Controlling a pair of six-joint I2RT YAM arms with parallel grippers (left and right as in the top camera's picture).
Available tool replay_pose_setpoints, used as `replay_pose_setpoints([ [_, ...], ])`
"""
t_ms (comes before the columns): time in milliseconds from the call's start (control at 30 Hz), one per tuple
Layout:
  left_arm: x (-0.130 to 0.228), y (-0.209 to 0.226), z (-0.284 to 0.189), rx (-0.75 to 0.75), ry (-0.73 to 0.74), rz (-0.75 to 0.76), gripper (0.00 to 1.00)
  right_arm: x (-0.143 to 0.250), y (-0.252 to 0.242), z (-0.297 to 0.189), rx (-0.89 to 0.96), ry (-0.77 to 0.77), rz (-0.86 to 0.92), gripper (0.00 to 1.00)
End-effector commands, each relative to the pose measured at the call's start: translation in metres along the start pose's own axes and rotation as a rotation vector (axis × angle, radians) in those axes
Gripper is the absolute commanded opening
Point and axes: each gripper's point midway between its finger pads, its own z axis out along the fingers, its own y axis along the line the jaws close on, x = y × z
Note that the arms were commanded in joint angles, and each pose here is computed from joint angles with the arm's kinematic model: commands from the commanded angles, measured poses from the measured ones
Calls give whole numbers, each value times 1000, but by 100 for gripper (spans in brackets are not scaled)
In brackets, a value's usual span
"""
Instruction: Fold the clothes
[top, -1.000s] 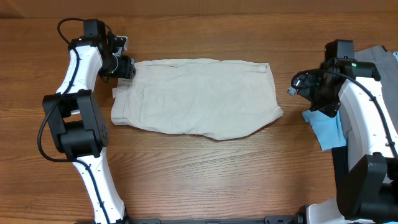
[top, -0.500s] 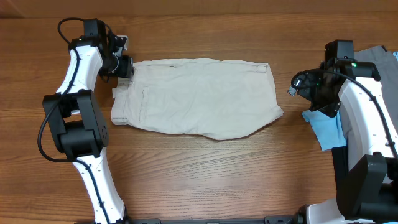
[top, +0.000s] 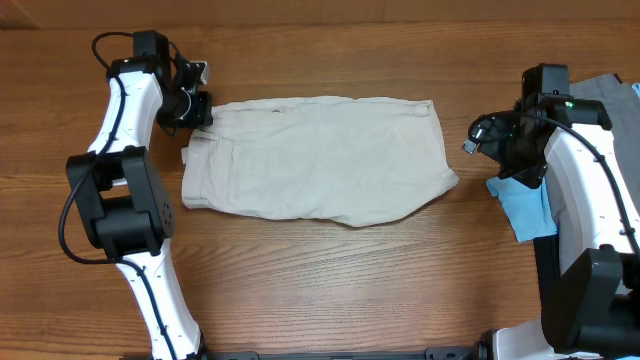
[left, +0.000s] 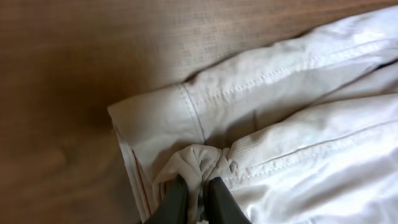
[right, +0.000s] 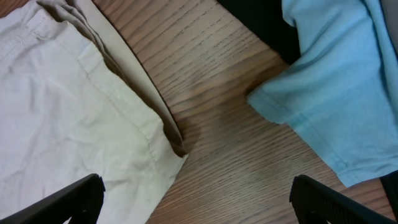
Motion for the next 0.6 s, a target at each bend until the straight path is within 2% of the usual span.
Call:
replay_pose_setpoints([
  [0, -4, -26, -23, 37, -9, -28, 4, -2, 2, -3, -10, -12, -4, 100],
  [367, -9, -67, -32, 35, -18, 45, 4, -3, 2, -3, -10, -13, -4, 100],
  [567, 3, -68, -27, -80, 46, 44, 4, -3, 2, -3, -10, -13, -4, 100],
])
